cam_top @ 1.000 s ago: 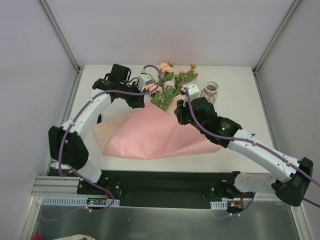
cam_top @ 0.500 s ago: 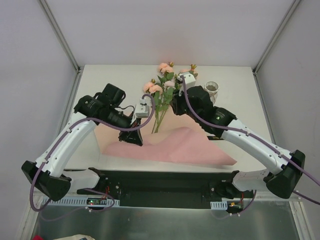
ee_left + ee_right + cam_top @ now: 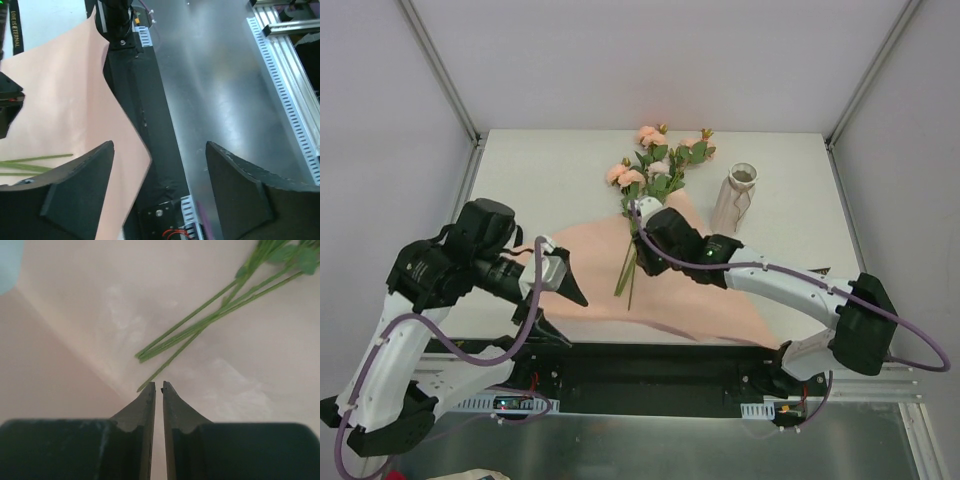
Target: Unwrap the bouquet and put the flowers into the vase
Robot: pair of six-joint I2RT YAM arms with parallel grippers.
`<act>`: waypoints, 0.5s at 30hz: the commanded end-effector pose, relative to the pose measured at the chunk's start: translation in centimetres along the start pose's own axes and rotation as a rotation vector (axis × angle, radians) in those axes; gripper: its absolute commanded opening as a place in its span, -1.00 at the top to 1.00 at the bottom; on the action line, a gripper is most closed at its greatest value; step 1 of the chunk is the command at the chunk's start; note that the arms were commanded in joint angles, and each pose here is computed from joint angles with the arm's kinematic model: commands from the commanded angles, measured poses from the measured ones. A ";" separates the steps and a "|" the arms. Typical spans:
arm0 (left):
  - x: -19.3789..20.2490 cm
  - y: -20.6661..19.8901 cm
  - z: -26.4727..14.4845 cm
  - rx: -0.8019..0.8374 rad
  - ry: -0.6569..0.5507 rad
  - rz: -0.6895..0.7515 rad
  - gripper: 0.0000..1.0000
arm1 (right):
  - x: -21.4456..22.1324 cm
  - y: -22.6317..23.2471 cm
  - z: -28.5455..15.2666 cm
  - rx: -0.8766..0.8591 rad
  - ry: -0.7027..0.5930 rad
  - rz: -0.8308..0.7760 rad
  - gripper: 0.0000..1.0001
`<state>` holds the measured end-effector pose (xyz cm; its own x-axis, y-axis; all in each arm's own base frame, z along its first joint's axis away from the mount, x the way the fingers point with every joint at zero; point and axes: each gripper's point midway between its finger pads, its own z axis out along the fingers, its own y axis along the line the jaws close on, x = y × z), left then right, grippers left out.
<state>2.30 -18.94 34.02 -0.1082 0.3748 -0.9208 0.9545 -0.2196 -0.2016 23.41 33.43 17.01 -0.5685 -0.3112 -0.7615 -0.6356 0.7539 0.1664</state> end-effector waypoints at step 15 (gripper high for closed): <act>-4.1 7.5 -6.0 -0.621 0.069 0.050 -0.98 | 7.1 4.6 -6.3 0.003 0.068 -0.219 -0.09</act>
<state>6.26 -17.26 38.30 0.0045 0.3836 -0.9235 0.9944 0.0958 0.0447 10.42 33.41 16.54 -0.4584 -0.5096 -0.7281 -0.8213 0.5560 0.1279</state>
